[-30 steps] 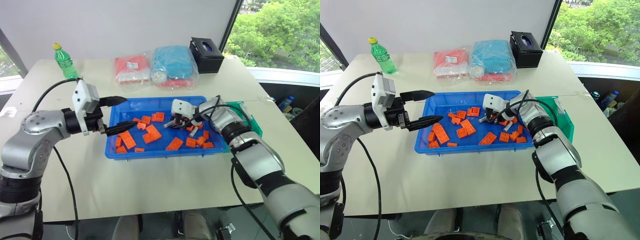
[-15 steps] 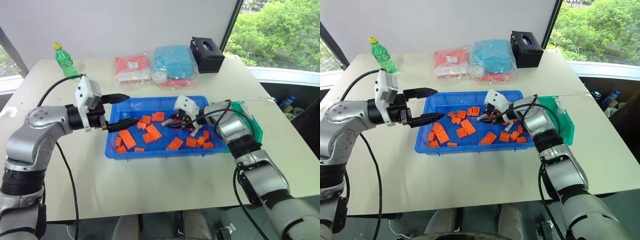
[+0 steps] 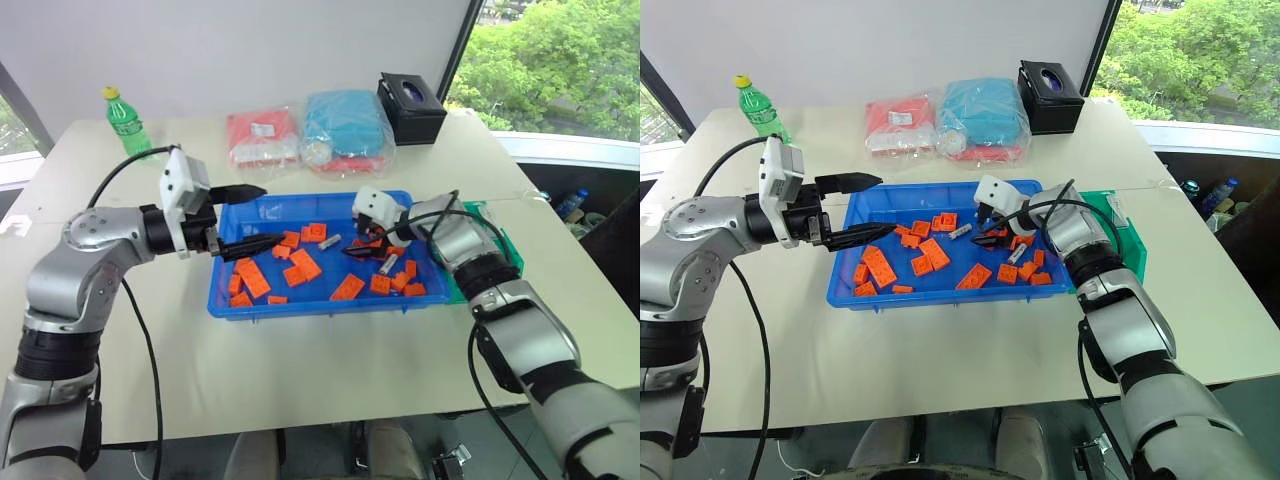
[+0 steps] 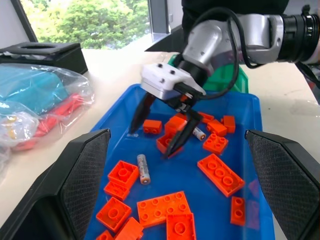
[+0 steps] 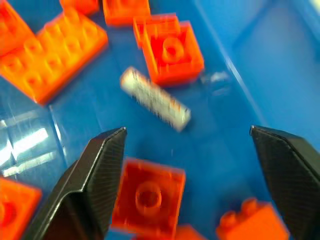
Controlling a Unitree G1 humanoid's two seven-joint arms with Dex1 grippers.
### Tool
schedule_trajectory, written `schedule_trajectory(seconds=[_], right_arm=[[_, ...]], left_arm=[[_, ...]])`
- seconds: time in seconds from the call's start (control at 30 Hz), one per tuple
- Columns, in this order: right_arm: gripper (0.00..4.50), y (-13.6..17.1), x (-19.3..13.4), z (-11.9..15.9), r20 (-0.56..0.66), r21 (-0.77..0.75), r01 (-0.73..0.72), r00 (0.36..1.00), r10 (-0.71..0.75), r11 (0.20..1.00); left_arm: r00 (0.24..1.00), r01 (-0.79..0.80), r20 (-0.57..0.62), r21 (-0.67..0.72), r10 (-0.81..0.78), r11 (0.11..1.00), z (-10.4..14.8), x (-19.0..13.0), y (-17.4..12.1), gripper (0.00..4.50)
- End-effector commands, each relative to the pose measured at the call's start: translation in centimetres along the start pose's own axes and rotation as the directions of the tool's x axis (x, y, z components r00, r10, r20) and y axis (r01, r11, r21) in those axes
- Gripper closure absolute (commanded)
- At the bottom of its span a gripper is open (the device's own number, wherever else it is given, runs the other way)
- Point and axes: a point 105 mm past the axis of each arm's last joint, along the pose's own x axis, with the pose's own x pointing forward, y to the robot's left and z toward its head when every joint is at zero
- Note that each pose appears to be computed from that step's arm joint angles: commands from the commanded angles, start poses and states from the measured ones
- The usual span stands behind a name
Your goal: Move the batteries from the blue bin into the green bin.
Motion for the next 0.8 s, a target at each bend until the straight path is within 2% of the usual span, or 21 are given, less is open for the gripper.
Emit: schedule_trajectory(seconds=[0.03, 0.4, 0.5, 0.7, 0.73, 0.8], right_arm=[[0.30, -0.2, 0.5, 1.6, 0.029, -0.015, -0.027, 0.999, 0.027, 1.000], [0.30, 1.1, 2.6, -1.1, -0.066, 0.021, -0.054, 0.996, 0.055, 0.998], [1.09, 1.5, 2.8, -1.6, -0.065, 0.039, -0.067, 0.995, 0.069, 0.997], [4.11, 2.3, 2.8, -1.2, -0.001, 0.057, -0.111, 0.994, 0.111, 0.992], [4.49, 2.3, 2.7, -0.9, 0.014, 0.053, -0.112, 0.994, 0.111, 0.992], [4.47, 2.2, 2.3, -0.1, 0.060, 0.060, -0.101, 0.993, 0.097, 0.993]], left_arm=[[1.000, -0.026, 0.015, 0.055, 0.025, 0.998, 1.3, -0.7, 0.0, 0.00], [0.998, -0.066, 0.003, 0.069, 0.066, 0.995, 1.6, -1.8, -0.1, 0.00], [0.997, -0.072, 0.002, 0.070, 0.072, 0.995, 1.6, -1.9, -0.2, 0.00], [0.998, -0.066, 0.000, 0.066, 0.066, 0.996, 1.6, -1.8, -0.2, 0.00], [0.998, -0.063, 0.002, 0.065, 0.063, 0.996, 1.6, -1.7, -0.2, 0.00], [0.999, -0.054, 0.005, 0.062, 0.054, 0.997, 1.5, -1.5, -0.2, 0.00]])
